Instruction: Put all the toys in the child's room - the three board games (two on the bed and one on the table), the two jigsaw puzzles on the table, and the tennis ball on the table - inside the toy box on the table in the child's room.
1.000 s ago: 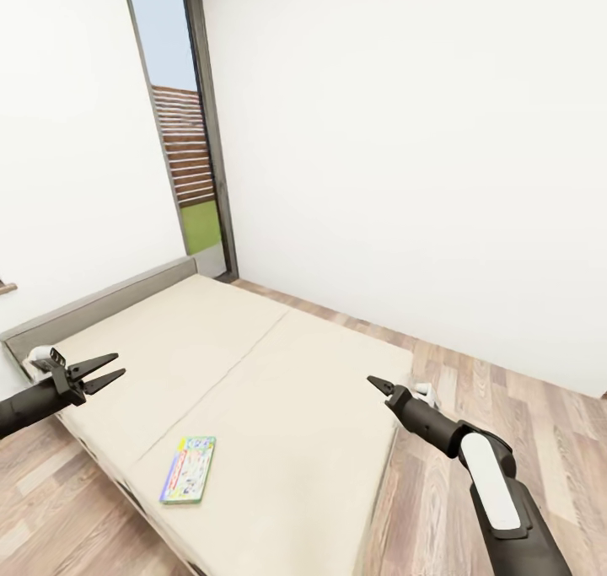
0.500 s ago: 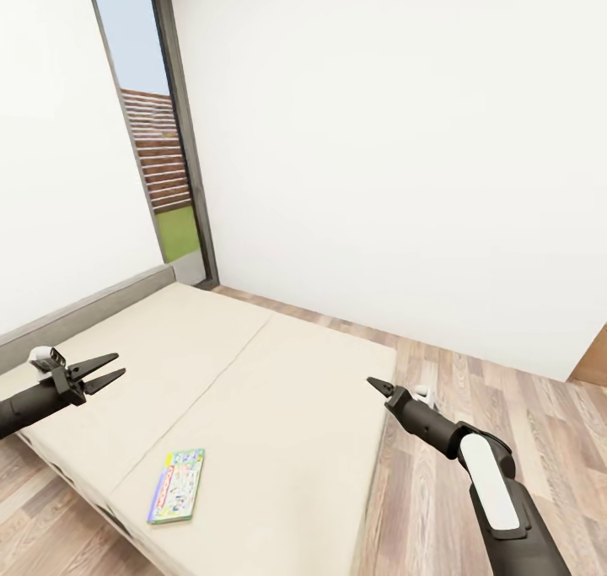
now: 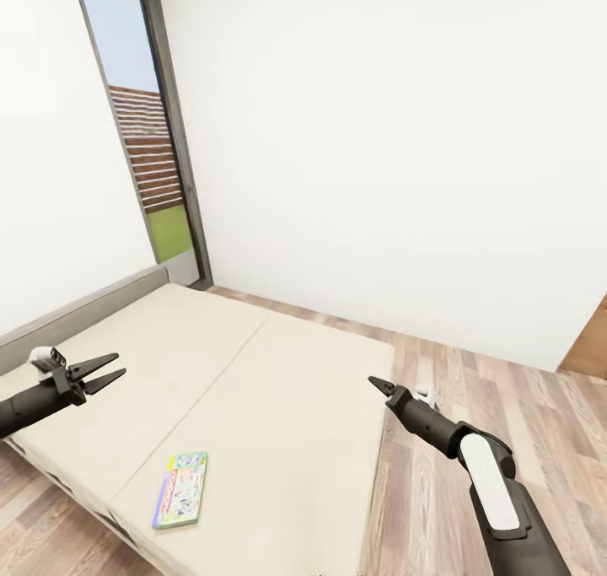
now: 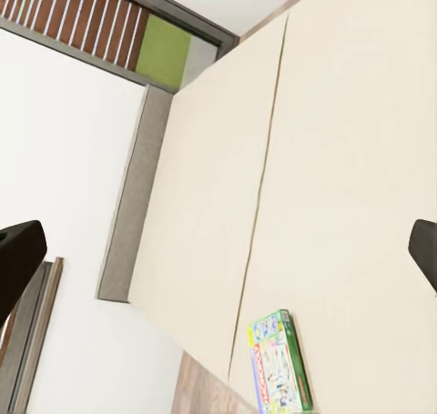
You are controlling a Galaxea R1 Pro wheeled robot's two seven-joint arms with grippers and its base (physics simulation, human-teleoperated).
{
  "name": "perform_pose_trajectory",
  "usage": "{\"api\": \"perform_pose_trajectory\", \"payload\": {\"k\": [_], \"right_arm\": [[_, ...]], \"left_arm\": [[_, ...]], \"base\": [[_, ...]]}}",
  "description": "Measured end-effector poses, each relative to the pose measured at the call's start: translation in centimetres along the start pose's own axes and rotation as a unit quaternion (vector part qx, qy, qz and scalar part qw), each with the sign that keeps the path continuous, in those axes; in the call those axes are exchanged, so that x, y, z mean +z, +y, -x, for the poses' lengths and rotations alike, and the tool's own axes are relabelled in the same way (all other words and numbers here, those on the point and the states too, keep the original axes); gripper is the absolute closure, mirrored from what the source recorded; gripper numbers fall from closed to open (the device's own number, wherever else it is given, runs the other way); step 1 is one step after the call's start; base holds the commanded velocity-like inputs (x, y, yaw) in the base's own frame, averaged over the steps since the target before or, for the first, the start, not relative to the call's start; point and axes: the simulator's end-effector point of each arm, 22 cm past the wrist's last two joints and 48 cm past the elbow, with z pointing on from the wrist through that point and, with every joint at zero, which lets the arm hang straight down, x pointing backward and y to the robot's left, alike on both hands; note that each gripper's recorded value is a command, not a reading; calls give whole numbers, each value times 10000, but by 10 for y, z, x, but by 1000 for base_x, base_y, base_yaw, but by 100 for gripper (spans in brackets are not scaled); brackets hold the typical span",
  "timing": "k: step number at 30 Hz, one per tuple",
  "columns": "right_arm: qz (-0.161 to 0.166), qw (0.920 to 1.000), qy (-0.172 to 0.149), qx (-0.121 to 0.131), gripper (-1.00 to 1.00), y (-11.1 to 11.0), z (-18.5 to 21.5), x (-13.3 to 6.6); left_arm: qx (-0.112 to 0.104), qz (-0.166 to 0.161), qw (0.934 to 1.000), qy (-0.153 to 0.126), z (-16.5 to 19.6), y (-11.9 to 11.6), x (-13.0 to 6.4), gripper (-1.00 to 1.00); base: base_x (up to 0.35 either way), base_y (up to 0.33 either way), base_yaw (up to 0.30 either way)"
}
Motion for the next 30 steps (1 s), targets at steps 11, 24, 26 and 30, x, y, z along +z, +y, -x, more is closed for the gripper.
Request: {"api": "perform_pose_trajectory", "payload": {"k": [11,24,26,30], "right_arm": [[-63,10000,37,47,-100,-8,-4,3],[-146,9998,97,114,-100,-19,-9,6],[-156,9998,104,121,-100,-20,-10,6],[-174,9997,118,136,-100,-23,-11,7]], "left_arm": [[-44,35,10000,23,-2,6,1,-100],[-99,84,9999,51,-5,14,2,-100],[-105,91,9999,55,-6,15,2,-100],[-120,106,9999,59,-6,17,2,-100]], "base": [[3,28,-167],[86,109,-169],[82,11,-169],[77,90,-169]]}}
